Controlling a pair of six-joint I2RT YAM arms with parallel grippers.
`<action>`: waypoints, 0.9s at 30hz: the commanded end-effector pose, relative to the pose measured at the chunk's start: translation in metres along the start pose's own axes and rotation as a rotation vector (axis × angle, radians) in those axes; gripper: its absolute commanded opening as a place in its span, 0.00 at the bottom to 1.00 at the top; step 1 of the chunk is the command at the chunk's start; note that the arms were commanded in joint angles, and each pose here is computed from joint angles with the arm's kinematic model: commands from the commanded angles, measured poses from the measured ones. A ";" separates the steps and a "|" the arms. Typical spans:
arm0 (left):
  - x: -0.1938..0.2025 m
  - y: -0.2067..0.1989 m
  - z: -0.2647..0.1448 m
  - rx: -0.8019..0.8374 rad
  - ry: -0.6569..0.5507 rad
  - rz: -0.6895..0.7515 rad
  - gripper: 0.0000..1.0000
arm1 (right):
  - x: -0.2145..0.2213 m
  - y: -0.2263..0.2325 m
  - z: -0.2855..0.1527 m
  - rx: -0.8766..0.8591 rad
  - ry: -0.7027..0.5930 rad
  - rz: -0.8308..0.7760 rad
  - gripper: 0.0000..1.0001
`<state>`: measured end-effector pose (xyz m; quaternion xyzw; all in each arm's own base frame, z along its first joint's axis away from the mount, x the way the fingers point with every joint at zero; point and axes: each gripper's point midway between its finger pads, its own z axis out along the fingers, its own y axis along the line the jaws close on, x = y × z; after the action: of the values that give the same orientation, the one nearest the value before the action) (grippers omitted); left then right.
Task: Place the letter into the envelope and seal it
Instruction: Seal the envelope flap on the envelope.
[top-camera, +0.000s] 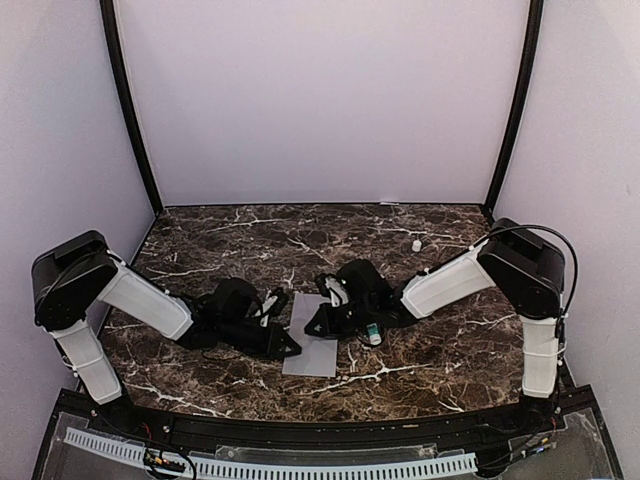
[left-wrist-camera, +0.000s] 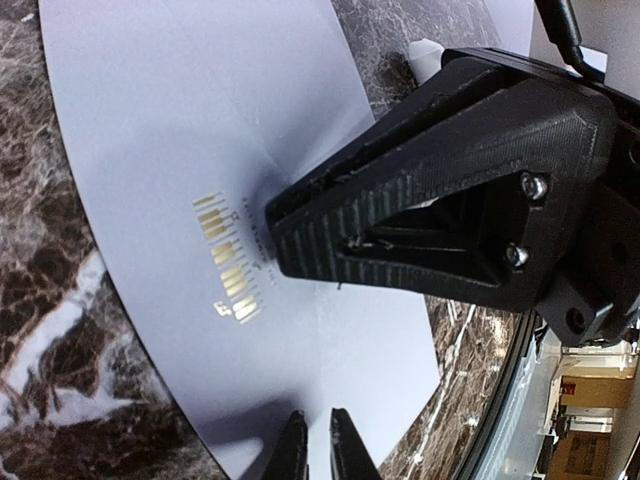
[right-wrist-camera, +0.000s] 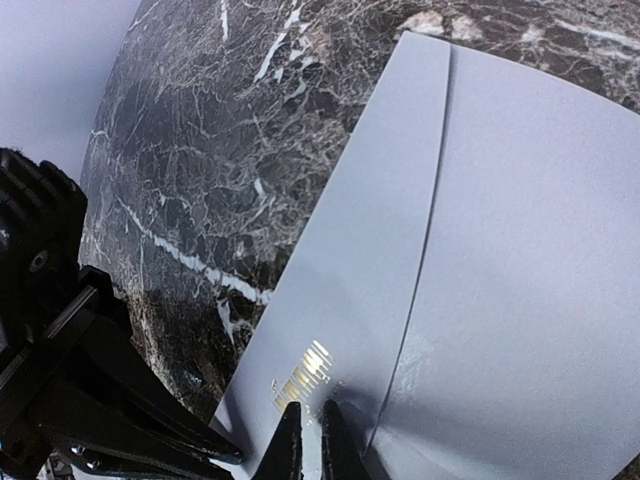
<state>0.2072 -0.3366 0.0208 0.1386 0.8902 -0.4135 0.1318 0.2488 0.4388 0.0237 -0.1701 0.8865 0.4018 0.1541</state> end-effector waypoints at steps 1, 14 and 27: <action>0.030 0.023 0.003 -0.050 0.073 -0.063 0.08 | 0.023 -0.011 -0.001 0.003 0.073 0.031 0.06; 0.029 0.027 0.004 -0.079 0.080 -0.050 0.08 | 0.048 0.012 -0.002 -0.074 0.151 -0.007 0.06; 0.032 0.025 0.003 -0.072 0.092 -0.048 0.08 | 0.014 -0.016 0.008 0.002 0.079 0.097 0.04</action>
<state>0.2058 -0.3364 0.0197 0.1356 0.8874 -0.4202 0.1325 0.2241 0.4407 0.0225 -0.1781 0.8816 0.4251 0.1019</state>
